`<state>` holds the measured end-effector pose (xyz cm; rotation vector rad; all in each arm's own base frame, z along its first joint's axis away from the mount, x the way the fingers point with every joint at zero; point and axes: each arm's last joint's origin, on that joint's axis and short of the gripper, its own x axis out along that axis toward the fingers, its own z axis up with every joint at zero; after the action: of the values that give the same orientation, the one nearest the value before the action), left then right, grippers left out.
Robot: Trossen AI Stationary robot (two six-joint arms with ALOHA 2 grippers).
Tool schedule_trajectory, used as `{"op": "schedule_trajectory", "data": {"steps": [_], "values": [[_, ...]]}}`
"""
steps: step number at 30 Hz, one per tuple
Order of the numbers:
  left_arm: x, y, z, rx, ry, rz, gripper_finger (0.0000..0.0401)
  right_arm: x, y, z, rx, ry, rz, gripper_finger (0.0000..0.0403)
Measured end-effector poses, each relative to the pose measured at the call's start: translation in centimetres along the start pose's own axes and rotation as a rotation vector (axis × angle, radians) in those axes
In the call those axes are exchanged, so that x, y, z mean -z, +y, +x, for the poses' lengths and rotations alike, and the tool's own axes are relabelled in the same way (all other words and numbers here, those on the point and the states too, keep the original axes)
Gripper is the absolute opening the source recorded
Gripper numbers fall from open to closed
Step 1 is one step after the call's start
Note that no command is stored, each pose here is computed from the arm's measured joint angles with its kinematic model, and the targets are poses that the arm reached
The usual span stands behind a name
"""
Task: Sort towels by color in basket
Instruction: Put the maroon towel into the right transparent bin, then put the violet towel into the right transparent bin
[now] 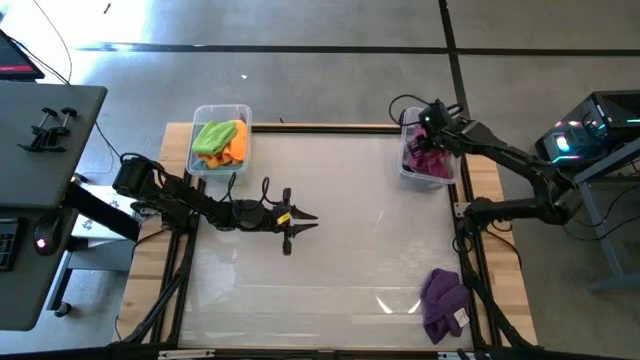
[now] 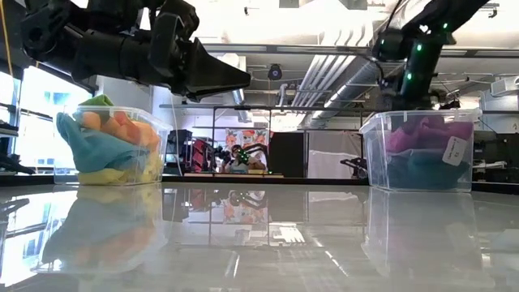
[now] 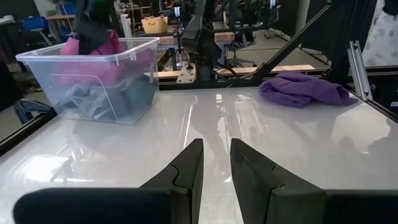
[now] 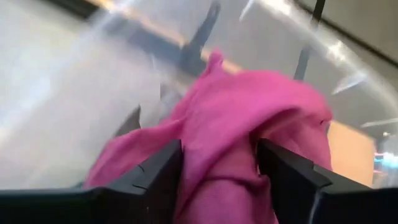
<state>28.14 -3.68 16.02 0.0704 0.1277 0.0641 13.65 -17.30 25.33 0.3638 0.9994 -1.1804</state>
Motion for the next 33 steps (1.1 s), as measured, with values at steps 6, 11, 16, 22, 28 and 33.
{"op": "schedule_trajectory", "data": {"steps": [6,11,16,22,28,33], "values": [[0.0,0.0,0.0,0.0,0.0,-0.01,0.0066,-0.2,-0.7,-3.8,0.01,-0.163,0.062,0.0204],[0.0,0.0,0.0,0.0,0.001,-0.009,0.0066,0.8,-0.2,-6.7,-0.049,-0.264,0.131,0.0204],[0.0,0.0,0.0,0.0,0.001,-0.009,0.0066,1.8,3.6,-9.1,-0.21,-0.359,0.021,0.0204],[0.0,-0.2,0.0,0.009,0.005,-0.018,0.0066,4.0,9.2,-12.9,-0.382,-0.545,-0.145,0.0204],[0.0,-1.0,-0.2,0.037,0.001,-0.013,0.0066,8.3,14.2,-15.1,-0.45,-0.704,-0.298,0.0204],[0.0,-1.4,-0.3,0.05,0.0,-0.011,0.0066,13.6,17.5,-12.6,-0.537,-0.817,-0.371,0.0204]]}}
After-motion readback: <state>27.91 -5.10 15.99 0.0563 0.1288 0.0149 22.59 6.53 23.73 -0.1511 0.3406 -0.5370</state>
